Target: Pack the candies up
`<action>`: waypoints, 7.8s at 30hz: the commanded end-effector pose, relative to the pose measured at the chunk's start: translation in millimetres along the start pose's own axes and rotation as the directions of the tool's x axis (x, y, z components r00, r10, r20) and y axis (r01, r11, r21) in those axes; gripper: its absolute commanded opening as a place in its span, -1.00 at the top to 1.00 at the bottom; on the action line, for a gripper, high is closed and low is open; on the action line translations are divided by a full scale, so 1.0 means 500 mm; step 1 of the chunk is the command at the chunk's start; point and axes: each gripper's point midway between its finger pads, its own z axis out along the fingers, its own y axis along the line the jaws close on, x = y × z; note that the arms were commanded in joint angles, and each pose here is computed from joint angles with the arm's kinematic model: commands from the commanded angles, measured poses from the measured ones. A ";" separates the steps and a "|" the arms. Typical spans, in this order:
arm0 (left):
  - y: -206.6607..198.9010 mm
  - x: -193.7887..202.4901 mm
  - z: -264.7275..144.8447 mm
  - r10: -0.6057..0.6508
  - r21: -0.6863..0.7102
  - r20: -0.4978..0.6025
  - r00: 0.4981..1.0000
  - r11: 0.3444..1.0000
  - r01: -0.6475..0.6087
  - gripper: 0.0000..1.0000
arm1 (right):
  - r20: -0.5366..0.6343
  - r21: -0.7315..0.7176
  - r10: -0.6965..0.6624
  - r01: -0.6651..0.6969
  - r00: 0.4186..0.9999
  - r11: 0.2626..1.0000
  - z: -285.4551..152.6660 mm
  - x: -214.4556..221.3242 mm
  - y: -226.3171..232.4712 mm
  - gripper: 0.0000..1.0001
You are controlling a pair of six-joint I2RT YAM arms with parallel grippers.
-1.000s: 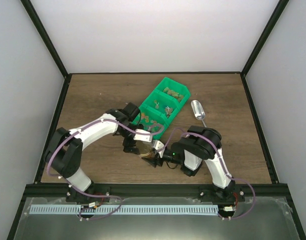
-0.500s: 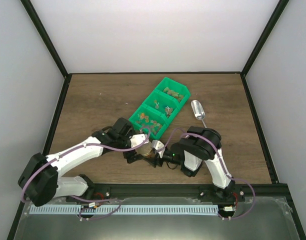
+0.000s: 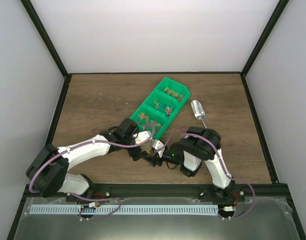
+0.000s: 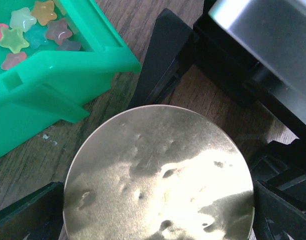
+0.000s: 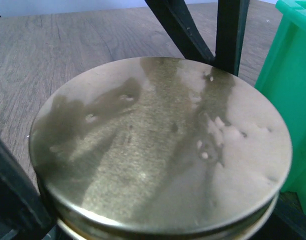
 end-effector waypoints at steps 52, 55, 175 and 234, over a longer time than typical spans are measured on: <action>-0.046 0.003 -0.028 -0.028 0.118 -0.020 0.999 0.993 0.030 -1.00 | 0.003 -0.150 -0.025 0.025 1.000 0.988 -0.019 0.003 0.062 -0.36; -0.048 0.000 -0.026 -0.027 0.117 -0.023 0.999 0.993 0.030 -1.00 | -0.005 -0.138 -0.021 0.020 1.000 0.990 -0.014 0.006 0.056 -0.37; -0.002 -0.027 -0.018 0.656 0.375 -0.030 0.754 0.707 -0.600 -1.00 | -0.053 -0.232 0.025 -0.037 0.998 0.972 -0.040 0.018 0.096 -0.23; -0.009 0.038 0.016 0.383 0.262 -0.127 0.915 0.903 -0.341 -0.60 | -0.073 -0.175 0.007 -0.020 0.997 0.984 -0.025 0.036 0.070 -0.04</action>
